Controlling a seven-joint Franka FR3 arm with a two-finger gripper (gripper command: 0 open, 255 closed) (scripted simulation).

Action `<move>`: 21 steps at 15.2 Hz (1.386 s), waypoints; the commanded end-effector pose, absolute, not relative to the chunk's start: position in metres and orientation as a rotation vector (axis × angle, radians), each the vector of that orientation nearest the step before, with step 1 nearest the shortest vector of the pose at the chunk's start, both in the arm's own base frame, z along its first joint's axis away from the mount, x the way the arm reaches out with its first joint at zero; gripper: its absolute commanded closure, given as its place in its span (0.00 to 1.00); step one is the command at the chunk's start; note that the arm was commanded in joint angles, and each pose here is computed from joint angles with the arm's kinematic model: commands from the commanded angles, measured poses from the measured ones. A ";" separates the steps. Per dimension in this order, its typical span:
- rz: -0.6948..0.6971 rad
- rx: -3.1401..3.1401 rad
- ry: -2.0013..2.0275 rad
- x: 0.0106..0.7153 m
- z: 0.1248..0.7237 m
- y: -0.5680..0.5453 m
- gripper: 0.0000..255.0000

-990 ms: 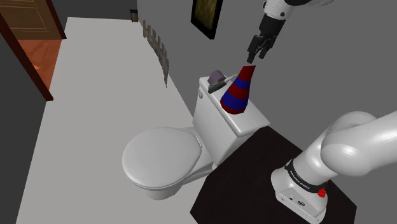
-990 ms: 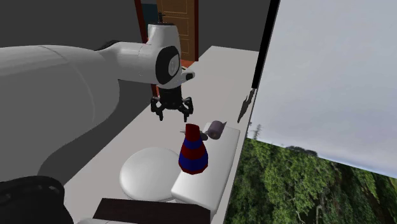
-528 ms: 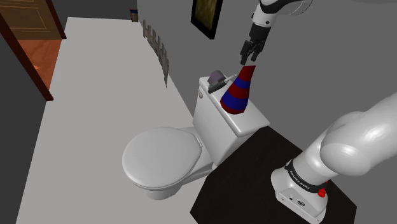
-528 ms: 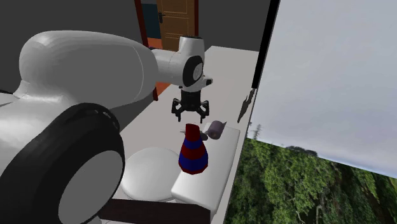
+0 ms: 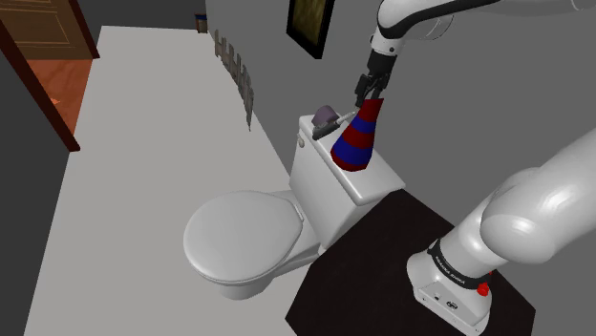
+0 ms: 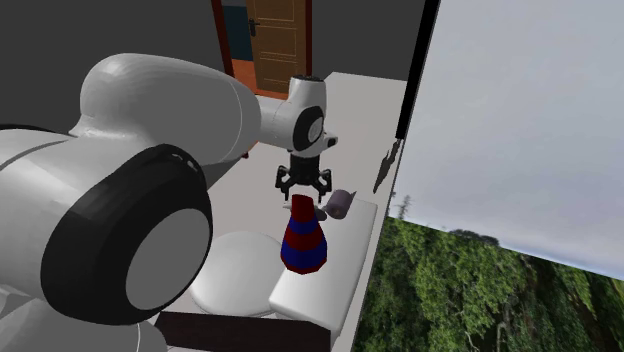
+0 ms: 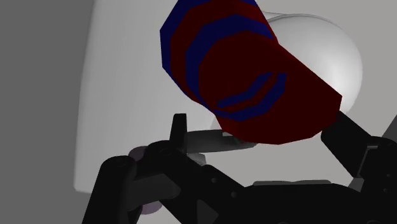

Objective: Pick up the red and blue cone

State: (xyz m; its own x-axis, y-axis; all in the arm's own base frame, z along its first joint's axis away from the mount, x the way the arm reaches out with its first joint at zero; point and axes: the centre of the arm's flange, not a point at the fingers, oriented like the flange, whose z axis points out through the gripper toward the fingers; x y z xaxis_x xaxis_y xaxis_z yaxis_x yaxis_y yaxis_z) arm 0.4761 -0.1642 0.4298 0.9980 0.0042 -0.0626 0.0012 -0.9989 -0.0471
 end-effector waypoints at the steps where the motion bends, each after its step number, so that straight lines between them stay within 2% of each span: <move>1: 0.096 -3.093 -0.004 0.476 0.422 -0.166 0.00; 2: 0.096 -3.093 -0.004 0.476 0.422 -0.166 0.00; 3: 0.096 -3.093 -0.004 0.476 0.422 -0.166 1.00; 12: 0.096 -3.093 -0.004 0.476 0.422 -0.166 1.00; 21: 0.096 -3.093 -0.004 0.476 0.470 -0.166 1.00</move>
State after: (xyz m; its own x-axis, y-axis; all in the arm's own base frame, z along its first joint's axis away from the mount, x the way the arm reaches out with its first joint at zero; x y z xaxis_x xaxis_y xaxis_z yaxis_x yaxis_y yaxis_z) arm 0.4749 -0.1672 0.4637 0.9980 0.0041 -0.0632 0.0012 -0.9989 -0.0472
